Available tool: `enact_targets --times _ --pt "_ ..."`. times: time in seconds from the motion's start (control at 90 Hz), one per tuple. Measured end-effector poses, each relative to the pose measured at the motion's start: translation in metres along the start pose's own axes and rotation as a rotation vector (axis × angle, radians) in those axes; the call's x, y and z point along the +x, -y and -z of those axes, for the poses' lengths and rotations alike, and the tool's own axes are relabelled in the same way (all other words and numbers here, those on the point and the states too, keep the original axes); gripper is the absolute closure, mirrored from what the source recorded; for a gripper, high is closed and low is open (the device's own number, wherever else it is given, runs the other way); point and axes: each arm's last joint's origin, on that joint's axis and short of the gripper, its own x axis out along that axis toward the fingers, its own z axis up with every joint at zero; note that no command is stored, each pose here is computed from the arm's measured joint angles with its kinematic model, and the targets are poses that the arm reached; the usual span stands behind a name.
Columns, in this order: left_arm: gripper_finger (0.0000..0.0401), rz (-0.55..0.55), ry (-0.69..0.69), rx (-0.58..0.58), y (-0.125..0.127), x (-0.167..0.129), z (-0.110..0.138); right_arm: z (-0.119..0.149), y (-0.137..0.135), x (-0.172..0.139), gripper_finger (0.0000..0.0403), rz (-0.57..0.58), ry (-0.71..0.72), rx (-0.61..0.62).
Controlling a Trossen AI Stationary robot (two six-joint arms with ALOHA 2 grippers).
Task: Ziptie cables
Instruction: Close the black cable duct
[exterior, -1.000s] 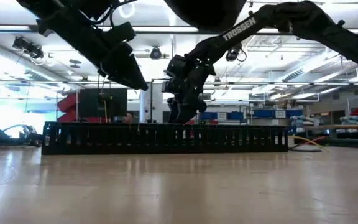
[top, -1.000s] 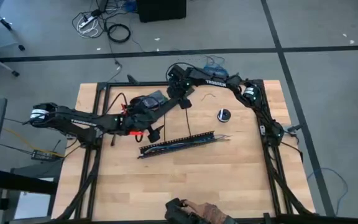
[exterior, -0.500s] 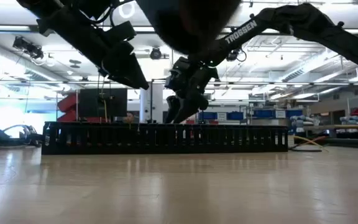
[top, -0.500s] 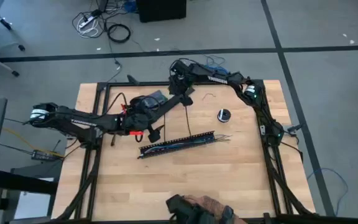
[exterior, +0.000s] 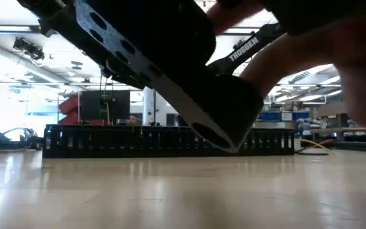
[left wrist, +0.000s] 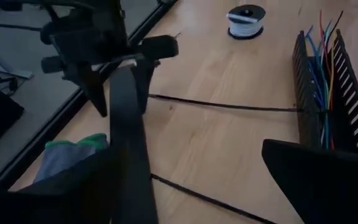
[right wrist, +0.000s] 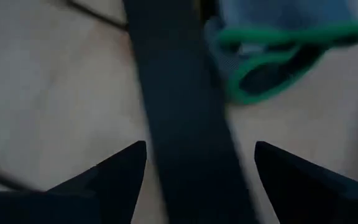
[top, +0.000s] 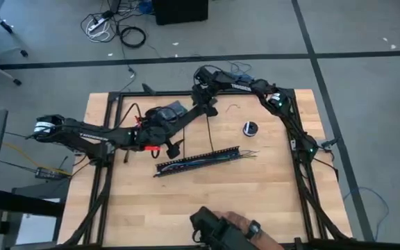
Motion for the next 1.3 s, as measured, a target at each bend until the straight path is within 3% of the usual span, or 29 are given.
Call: enact_targets --times 0.667,1.3 --pt "0.0037 0.0 -0.001 -0.01 0.0 0.0 0.0 0.016 -0.007 0.005 0.011 -0.068 -0.002 0.016" --pt "0.0037 0.001 -0.002 -0.007 0.0 0.0 0.0 0.018 -0.007 0.004 0.0106 -0.066 -0.006 0.019"
